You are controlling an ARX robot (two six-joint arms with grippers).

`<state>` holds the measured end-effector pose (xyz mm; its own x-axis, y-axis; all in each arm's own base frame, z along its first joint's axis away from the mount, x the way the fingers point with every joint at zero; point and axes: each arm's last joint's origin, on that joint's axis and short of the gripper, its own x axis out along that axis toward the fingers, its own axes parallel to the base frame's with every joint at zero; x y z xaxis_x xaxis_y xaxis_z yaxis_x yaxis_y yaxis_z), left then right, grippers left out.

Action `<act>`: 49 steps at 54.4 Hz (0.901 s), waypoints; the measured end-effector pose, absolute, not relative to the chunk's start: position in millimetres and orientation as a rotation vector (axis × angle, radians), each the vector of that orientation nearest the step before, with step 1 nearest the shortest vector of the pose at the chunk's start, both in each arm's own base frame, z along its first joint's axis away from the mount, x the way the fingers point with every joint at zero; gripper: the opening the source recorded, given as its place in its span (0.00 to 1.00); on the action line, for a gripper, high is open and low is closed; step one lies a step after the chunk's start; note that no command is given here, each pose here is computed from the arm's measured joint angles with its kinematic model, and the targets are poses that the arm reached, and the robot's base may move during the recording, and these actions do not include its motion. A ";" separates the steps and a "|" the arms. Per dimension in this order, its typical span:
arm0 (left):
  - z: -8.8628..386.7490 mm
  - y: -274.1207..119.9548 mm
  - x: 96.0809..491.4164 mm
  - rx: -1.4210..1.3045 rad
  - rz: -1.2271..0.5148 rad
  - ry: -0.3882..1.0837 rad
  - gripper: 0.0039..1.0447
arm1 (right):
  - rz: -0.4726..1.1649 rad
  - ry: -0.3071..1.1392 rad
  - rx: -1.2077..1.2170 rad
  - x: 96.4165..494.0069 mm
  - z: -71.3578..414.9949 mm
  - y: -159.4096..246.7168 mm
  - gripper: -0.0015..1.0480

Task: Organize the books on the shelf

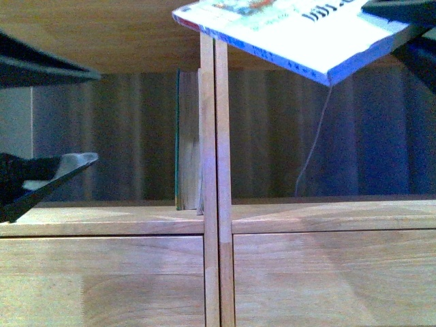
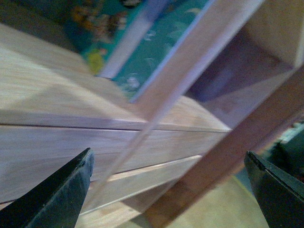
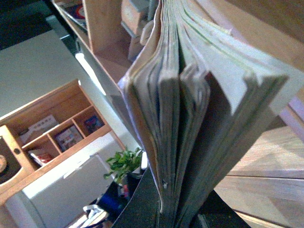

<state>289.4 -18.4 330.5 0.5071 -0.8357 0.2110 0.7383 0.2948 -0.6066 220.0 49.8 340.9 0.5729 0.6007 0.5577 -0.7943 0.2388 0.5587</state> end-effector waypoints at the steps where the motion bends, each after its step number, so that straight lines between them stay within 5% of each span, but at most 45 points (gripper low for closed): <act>1: 331.6 -23.0 288.2 -0.717 -1.068 0.152 0.93 | 0.959 -0.247 0.924 222.6 339.7 50.3 0.07; 20: 338.2 -72.9 271.1 -0.768 -1.212 0.133 0.93 | 1.060 -0.210 0.952 227.2 345.4 91.4 0.07; 49: 350.4 -84.9 263.9 -0.742 -1.251 0.078 0.93 | 1.162 -0.156 0.950 205.5 341.4 134.9 0.07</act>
<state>263.9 -84.9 350.4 0.3441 -0.8774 0.3343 0.8292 0.1169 -0.5466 205.5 134.9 341.4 0.4336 0.7071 0.5585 -0.8297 0.0715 0.5537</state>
